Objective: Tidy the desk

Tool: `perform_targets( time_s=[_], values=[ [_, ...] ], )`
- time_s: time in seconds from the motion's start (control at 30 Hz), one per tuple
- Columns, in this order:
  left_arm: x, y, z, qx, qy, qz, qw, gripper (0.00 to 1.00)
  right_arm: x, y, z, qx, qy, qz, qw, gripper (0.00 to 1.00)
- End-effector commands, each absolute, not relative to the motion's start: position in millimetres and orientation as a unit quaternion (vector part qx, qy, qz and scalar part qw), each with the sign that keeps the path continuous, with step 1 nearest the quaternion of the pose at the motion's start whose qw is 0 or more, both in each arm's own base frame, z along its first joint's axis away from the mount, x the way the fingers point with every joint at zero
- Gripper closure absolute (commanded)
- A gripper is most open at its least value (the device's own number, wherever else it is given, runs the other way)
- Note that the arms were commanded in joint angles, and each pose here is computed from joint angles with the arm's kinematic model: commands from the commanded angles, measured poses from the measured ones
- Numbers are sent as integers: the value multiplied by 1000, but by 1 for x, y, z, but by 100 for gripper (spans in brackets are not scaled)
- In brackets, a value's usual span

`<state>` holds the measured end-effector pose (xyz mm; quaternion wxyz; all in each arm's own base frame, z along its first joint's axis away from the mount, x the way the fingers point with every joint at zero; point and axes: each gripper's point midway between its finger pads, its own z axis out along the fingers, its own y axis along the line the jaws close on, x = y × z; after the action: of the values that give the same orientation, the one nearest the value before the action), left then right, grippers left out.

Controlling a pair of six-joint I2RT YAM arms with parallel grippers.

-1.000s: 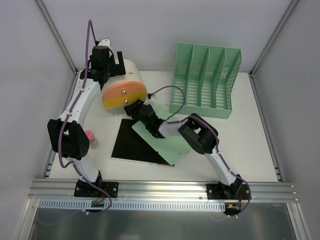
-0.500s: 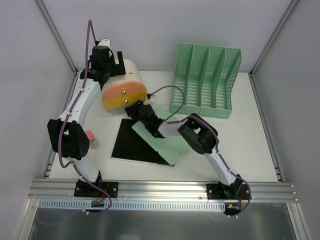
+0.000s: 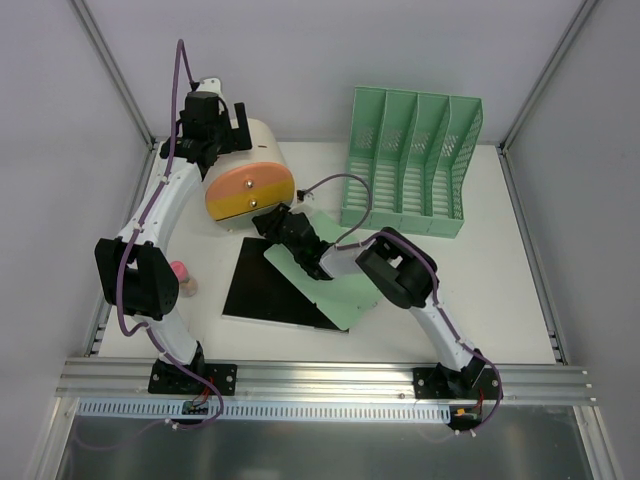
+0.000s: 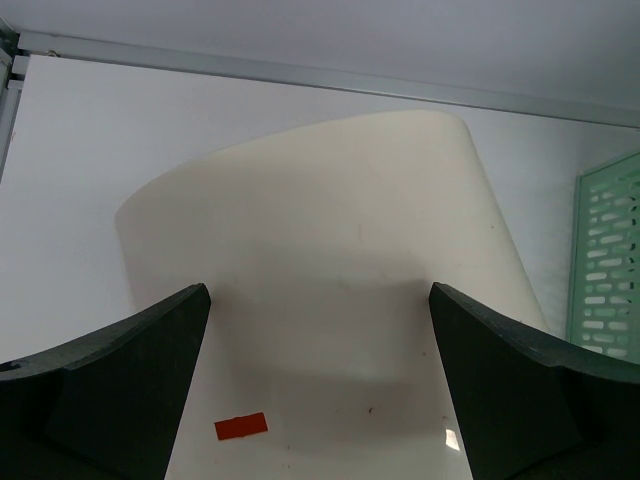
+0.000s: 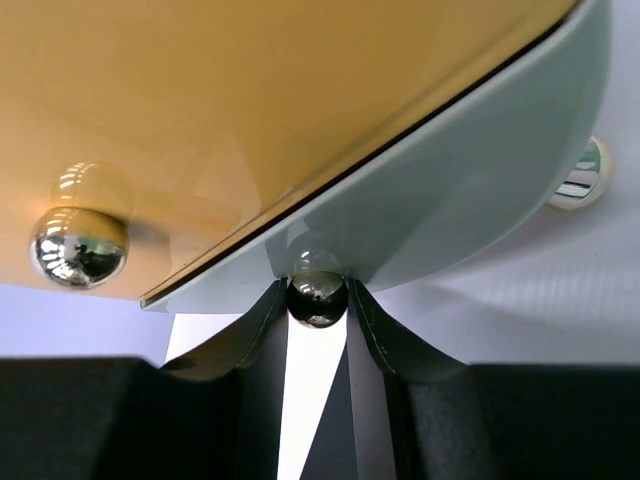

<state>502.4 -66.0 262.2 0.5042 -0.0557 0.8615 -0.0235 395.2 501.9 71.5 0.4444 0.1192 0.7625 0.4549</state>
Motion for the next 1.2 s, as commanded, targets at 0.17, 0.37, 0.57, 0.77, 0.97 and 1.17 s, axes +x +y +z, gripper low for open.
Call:
perform_targets(
  time_s=[0.17,0.37,0.57,0.77,0.97,1.17],
  values=[
    [487,-67,219,-40,899,-12,436,6,377,483,75,86,774,426,461,84],
    [488,-68,217,-40,901,-14,433,6,355,483,83,40,781,415,466,83],
    [488,-67,217,-41,901,-13,433,6,329,482,82,6,788,407,462,83],
    [488,-69,215,-43,902,-16,430,6,308,469,66,-15,802,388,454,83],
    [488,-69,215,-42,901,-16,431,6,293,460,55,-24,809,378,449,83],
    [488,-69,214,-42,902,-17,430,6,286,455,55,-30,810,372,453,83]
  ],
)
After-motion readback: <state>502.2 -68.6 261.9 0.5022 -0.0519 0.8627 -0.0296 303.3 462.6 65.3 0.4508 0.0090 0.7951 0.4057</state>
